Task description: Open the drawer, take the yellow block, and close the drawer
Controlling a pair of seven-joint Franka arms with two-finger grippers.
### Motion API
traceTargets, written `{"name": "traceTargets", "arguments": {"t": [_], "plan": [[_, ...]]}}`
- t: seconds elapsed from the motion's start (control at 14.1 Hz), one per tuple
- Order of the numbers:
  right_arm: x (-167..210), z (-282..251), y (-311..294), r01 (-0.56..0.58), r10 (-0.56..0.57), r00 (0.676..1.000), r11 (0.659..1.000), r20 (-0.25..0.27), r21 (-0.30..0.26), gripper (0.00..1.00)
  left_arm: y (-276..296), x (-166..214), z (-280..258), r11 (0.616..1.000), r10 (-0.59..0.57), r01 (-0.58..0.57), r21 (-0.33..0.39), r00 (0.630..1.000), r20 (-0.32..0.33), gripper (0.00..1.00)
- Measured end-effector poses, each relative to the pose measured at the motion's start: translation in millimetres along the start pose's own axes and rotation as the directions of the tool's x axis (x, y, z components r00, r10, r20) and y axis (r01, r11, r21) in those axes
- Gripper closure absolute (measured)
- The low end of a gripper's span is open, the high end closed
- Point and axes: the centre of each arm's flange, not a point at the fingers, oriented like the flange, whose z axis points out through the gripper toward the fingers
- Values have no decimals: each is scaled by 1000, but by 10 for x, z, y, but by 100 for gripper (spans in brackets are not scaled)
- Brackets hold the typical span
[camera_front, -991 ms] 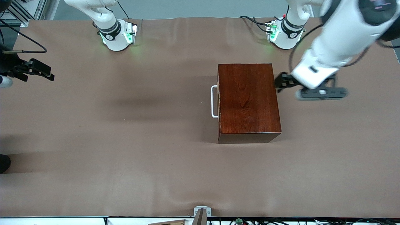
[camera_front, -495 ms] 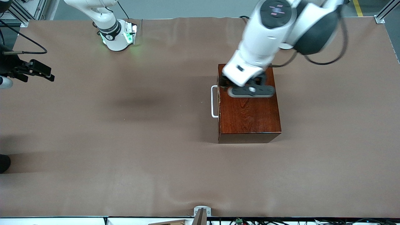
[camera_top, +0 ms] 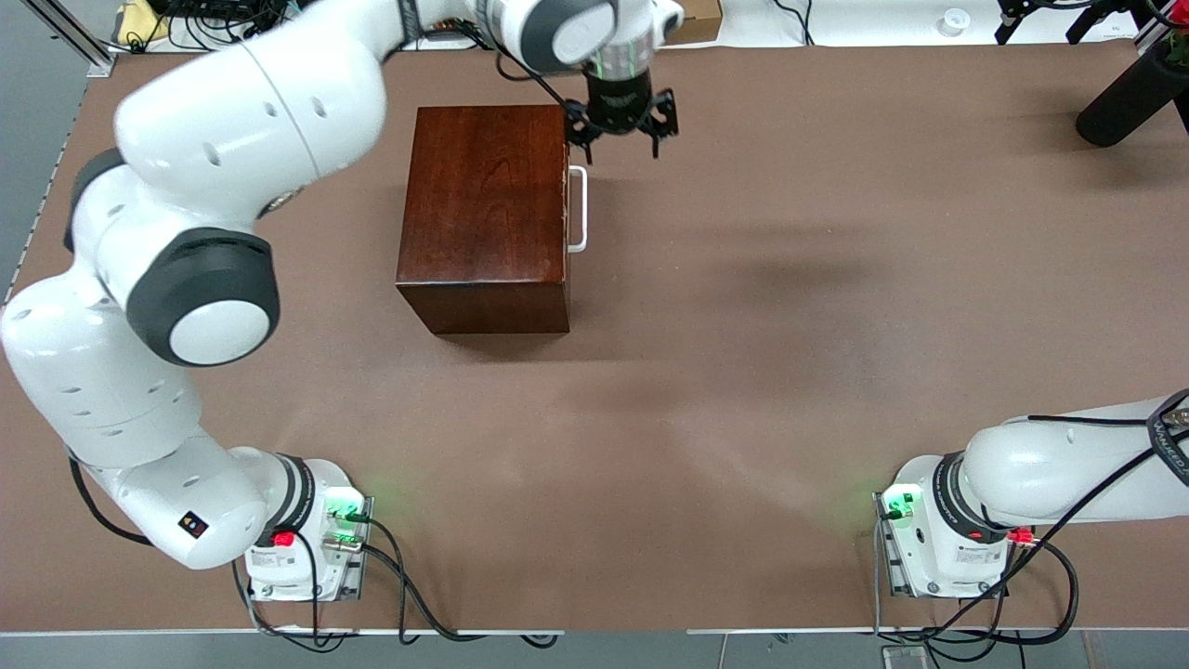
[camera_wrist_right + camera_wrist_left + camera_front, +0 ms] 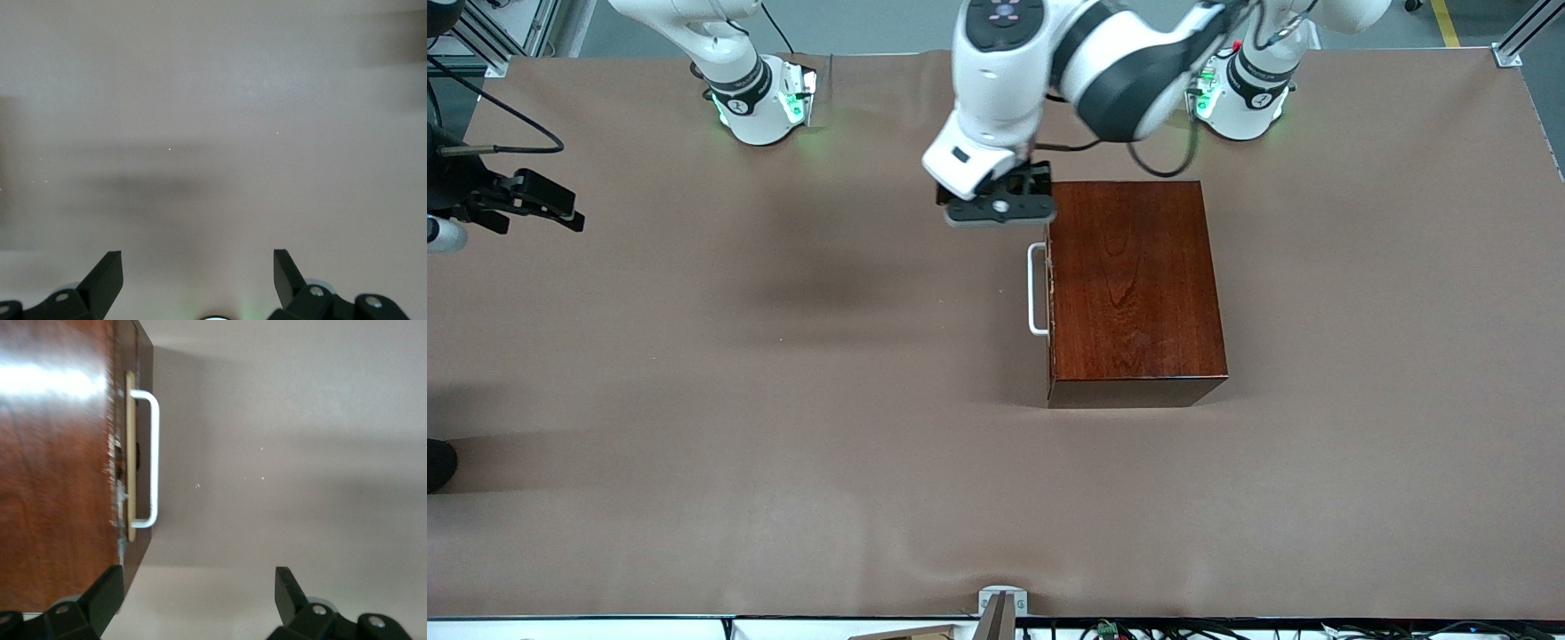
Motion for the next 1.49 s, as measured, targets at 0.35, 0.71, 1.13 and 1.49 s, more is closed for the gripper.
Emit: {"name": "traceTargets", "arguments": {"t": [0.35, 0.71, 1.13, 1.49], "plan": [[3, -1, -24, 4, -4, 1000, 1000, -2, 0, 0, 199, -88, 565, 993, 29, -25, 114, 999, -32, 0], [10, -6, -26, 4, -4, 1000, 1000, -8, 0, 0, 116, 135, 1007, 976, 38, -22, 215, 997, -70, 0], [26, 11, -28, 4, -4, 1000, 1000, -8, 0, 0, 135, 180, 1277, 964, 119, -105, 244, 992, -43, 0], [30, 15, -32, 5, -5, 1000, 1000, -8, 0, 0, 56, 363, 1481, 960, 132, -116, 253, 990, -45, 0]]}}
